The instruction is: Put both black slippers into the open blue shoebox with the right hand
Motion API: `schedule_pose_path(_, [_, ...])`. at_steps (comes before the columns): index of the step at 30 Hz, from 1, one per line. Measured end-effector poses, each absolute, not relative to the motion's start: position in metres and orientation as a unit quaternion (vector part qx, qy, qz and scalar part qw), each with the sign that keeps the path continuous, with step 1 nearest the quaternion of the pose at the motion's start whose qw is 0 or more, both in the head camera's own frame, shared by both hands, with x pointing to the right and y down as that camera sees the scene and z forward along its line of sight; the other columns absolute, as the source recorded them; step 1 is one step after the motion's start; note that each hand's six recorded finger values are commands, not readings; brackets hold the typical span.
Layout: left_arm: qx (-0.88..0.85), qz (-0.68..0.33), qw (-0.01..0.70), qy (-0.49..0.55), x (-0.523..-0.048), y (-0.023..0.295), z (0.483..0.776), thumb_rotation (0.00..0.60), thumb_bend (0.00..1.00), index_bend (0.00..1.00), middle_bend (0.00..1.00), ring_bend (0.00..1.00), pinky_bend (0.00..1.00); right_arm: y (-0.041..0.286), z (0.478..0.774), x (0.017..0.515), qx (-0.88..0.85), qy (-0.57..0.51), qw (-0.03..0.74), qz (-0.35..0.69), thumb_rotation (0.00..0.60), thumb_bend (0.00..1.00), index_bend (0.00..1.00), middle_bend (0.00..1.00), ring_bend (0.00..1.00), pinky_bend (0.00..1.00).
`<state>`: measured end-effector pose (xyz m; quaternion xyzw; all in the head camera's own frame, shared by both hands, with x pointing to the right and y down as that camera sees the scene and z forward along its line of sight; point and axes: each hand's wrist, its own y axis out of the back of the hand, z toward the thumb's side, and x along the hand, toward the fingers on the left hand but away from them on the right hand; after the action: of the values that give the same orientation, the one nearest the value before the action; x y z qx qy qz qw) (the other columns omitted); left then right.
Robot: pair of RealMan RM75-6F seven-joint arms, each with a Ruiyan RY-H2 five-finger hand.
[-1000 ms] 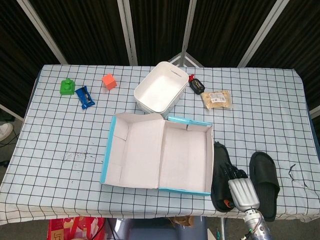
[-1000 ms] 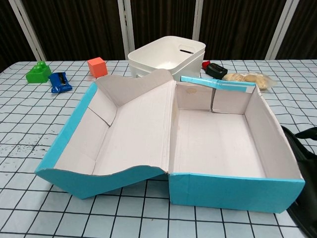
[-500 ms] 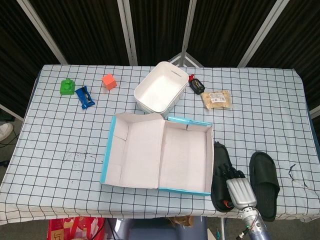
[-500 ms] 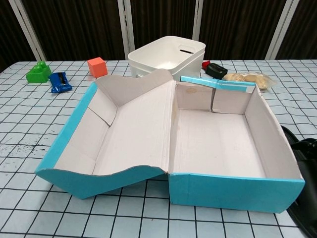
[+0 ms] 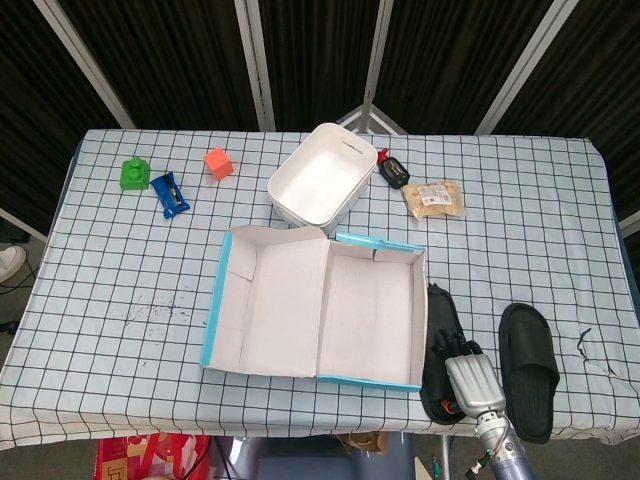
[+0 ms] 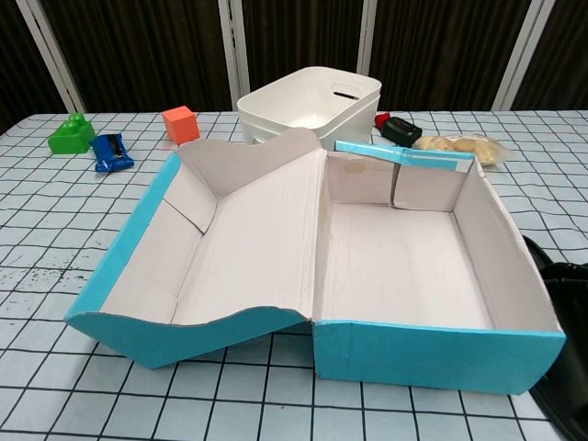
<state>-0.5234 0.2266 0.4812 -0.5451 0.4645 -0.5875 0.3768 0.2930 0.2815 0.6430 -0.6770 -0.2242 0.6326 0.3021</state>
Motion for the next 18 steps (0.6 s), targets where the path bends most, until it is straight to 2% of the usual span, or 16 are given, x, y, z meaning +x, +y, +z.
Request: schedule_pose_path(18, [-0.546,-0.59,0.378,0.46,-0.5218,0.2272,0.4821,0.6,0.37,0.03,0.0,0.0,0.03,0.2794,0.6358,0.2941,-0.684,-0.214,0.287,0.636,0.6,0.13,0.58,0.12,0.1,0.14])
